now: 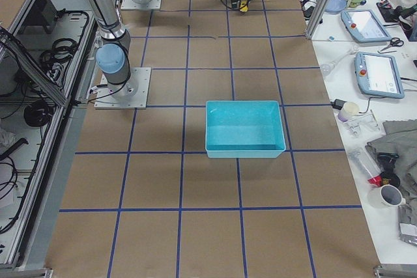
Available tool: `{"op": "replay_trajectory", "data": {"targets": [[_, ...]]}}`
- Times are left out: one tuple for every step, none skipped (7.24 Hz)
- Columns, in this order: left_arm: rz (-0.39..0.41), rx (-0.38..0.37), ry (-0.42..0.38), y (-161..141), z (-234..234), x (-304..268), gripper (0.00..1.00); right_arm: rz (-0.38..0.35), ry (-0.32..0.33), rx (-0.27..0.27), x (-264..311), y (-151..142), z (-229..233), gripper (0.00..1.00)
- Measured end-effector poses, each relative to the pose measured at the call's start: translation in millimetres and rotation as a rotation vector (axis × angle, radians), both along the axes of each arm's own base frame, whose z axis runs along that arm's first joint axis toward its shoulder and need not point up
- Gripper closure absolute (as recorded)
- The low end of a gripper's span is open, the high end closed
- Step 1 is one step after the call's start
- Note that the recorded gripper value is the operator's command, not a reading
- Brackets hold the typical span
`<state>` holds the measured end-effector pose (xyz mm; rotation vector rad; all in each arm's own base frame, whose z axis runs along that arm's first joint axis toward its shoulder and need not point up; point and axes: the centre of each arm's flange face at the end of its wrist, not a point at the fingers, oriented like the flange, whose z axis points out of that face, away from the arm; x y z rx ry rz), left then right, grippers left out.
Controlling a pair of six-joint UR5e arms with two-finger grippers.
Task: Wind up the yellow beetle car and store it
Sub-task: 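Drag the held car backward along the table with the left gripper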
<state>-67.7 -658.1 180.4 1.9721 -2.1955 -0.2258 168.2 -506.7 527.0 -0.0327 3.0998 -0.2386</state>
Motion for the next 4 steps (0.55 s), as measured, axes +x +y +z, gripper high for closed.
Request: {"op": "replay_trajectory", "data": {"targets": [[-0.002, -0.002, -0.001, -1, -1, 10, 1.00, -0.001, 0.000, 0.003, 0, 0, -1, 0.00], [-0.005, -0.003, -0.003, -1, -2, 17, 1.00, -0.001, 0.000, 0.004, 0, 0, -2, 0.00], [-0.001, -0.003, -0.003, -1, -3, 26, 1.00, -0.001, 0.000, 0.003, -1, 0, -2, 0.00], [0.002, -0.003, -0.003, -1, -4, 34, 1.00, -0.001, 0.000, 0.003, 0, 0, -2, 0.00]]}}
